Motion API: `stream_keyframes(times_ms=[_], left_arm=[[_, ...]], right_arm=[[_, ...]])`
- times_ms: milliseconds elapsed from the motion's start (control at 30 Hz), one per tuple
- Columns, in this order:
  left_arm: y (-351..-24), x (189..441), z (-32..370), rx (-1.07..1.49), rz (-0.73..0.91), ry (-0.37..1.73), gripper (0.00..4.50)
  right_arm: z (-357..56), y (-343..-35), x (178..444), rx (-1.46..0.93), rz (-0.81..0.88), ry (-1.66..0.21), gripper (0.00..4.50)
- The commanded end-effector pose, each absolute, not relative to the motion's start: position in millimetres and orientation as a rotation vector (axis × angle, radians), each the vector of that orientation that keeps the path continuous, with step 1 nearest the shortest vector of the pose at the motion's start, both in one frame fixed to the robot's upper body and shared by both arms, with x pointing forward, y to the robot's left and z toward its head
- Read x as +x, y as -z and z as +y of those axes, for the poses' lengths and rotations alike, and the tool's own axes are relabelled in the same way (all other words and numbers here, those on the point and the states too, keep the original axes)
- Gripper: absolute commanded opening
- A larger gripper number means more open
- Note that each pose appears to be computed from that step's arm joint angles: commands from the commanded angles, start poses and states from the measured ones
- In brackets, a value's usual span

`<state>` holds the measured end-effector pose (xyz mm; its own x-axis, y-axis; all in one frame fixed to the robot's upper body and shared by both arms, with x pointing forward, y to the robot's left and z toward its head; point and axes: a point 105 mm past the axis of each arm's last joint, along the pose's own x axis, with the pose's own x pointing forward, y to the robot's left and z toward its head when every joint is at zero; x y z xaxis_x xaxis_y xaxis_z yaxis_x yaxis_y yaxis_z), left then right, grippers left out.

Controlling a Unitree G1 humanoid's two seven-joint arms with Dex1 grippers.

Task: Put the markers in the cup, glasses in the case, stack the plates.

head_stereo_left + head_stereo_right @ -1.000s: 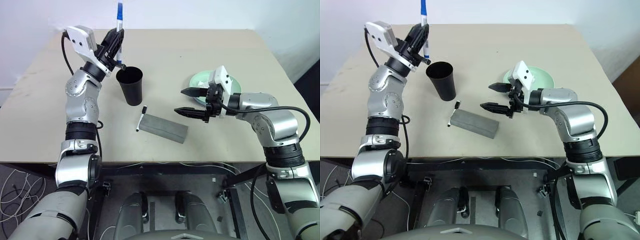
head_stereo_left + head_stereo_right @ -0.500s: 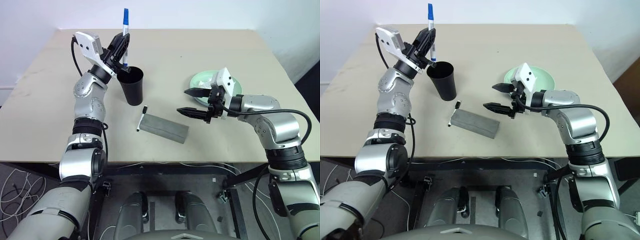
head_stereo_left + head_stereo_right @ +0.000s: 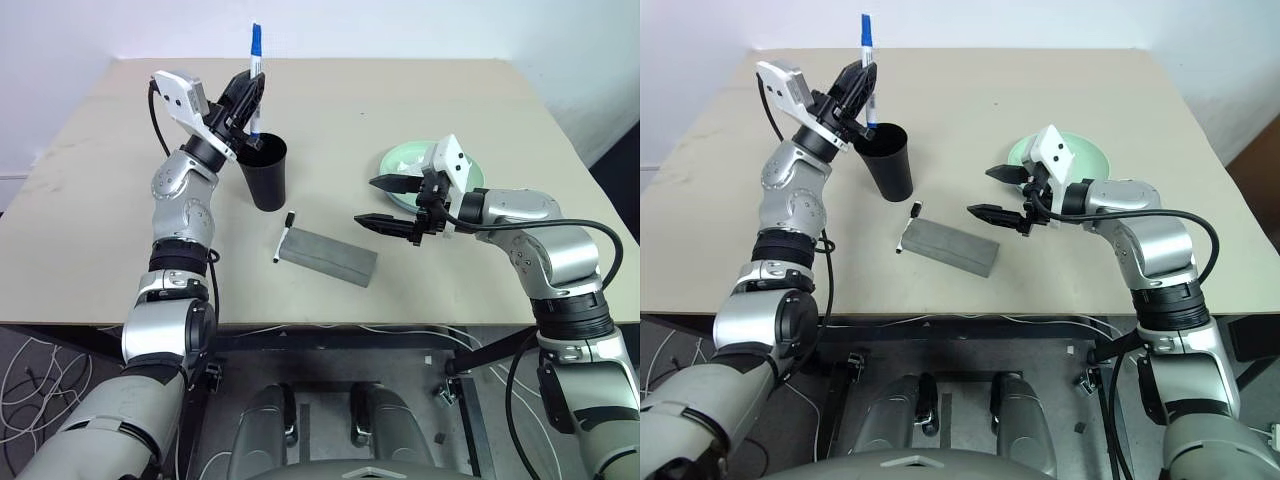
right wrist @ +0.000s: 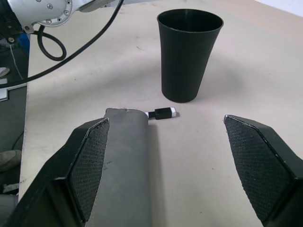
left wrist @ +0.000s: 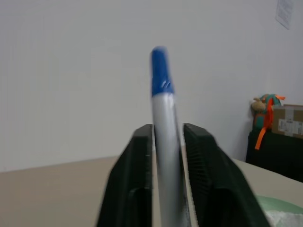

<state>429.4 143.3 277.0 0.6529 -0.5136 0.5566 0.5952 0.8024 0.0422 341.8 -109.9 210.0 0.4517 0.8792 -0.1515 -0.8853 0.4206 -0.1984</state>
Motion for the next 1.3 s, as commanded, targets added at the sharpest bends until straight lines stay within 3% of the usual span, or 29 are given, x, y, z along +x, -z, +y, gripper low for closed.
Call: stream_keyframes(times_ms=[33, 200, 233, 700, 1200, 1300], left_arm=[[-289.4, 422.4, 147.3, -0.139, -0.653, 0.632, 2.59], [-290.8, 420.9, 149.1, -0.141, -0.665, 0.628, 4.3], [-291.2, 420.3, 149.1, -0.142, -0.668, 0.629, 4.43], [-296.5, 408.0, 153.8, -0.13, -0.678, 0.628, 4.43], [-287.6, 389.4, 166.2, -0.112, -0.61, 0.596, 4.43], [-282.0, 381.1, 174.2, -0.078, -0.535, 0.578, 4.43]], right_arm=[[-113.3, -221.6, 339.9, -0.304, -0.029, -1.088, 4.09], [-111.7, -222.5, 340.1, -0.302, -0.035, -1.091, 4.09], [-111.4, -222.4, 339.9, -0.302, -0.035, -1.093, 4.09], [-108.7, -224.1, 340.4, -0.278, -0.049, -1.107, 4.09], [-108.0, -222.3, 341.2, -0.274, -0.042, -1.114, 4.09], [-110.7, -222.1, 341.7, -0.277, -0.038, -1.106, 4.09]])
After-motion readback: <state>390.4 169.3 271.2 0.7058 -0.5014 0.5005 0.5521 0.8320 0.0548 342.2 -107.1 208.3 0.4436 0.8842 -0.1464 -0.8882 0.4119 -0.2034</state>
